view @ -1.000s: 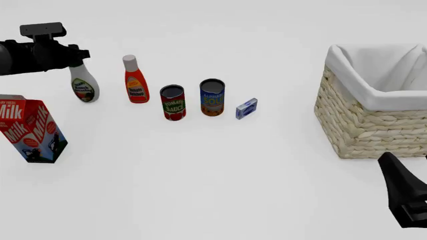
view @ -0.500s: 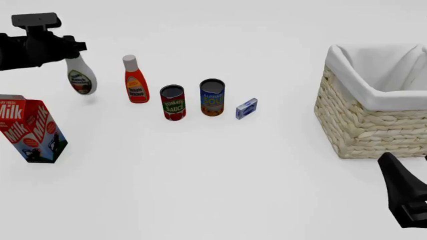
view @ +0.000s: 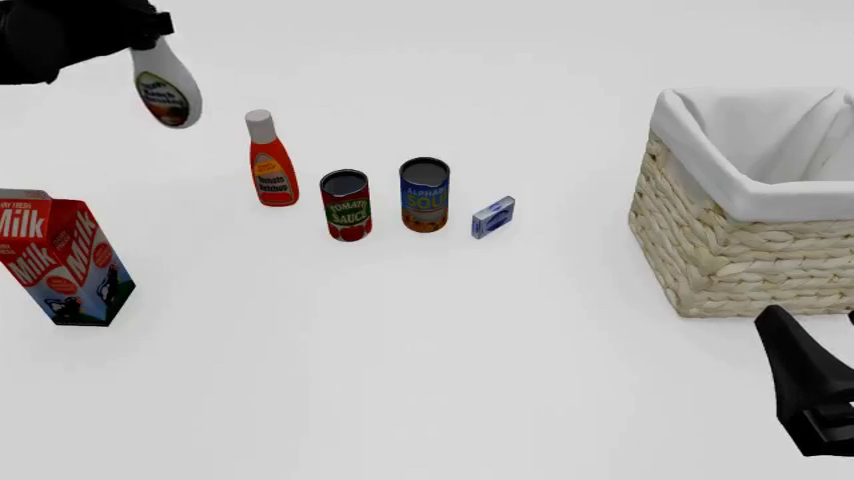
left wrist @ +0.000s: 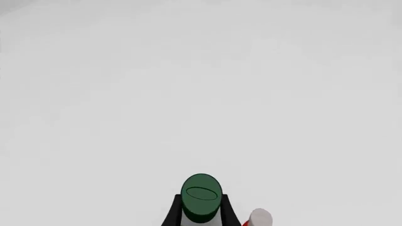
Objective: Pick the salad dressing and place it in the basket.
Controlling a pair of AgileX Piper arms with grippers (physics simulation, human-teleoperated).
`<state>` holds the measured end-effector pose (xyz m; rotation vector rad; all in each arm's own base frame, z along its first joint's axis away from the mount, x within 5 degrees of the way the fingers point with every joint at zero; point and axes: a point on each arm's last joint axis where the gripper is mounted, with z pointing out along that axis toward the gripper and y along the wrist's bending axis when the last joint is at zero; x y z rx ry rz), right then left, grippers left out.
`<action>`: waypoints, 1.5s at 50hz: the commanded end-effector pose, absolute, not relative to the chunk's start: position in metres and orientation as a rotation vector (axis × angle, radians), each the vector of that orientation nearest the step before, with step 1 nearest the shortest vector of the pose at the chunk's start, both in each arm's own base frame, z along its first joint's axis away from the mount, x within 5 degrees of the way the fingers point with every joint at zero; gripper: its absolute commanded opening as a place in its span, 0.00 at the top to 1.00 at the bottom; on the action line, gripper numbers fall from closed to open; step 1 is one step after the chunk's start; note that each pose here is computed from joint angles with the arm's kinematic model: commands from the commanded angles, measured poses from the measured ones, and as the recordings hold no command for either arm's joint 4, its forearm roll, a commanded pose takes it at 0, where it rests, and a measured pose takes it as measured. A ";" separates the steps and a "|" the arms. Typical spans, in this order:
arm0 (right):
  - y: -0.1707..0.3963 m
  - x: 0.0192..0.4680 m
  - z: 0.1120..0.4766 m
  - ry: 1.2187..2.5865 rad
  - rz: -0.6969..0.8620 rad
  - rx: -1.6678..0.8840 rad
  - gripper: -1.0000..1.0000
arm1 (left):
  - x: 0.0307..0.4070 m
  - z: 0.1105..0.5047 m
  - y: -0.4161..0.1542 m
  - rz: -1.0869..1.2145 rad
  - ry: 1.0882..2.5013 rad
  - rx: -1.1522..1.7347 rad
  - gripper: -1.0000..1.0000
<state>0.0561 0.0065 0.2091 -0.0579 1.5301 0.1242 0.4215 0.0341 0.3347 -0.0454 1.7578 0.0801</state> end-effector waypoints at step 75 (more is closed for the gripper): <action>0.007 0.056 0.211 1.506 0.117 -0.071 0.00 | 0.297 0.342 -0.266 -0.505 1.683 0.667 1.00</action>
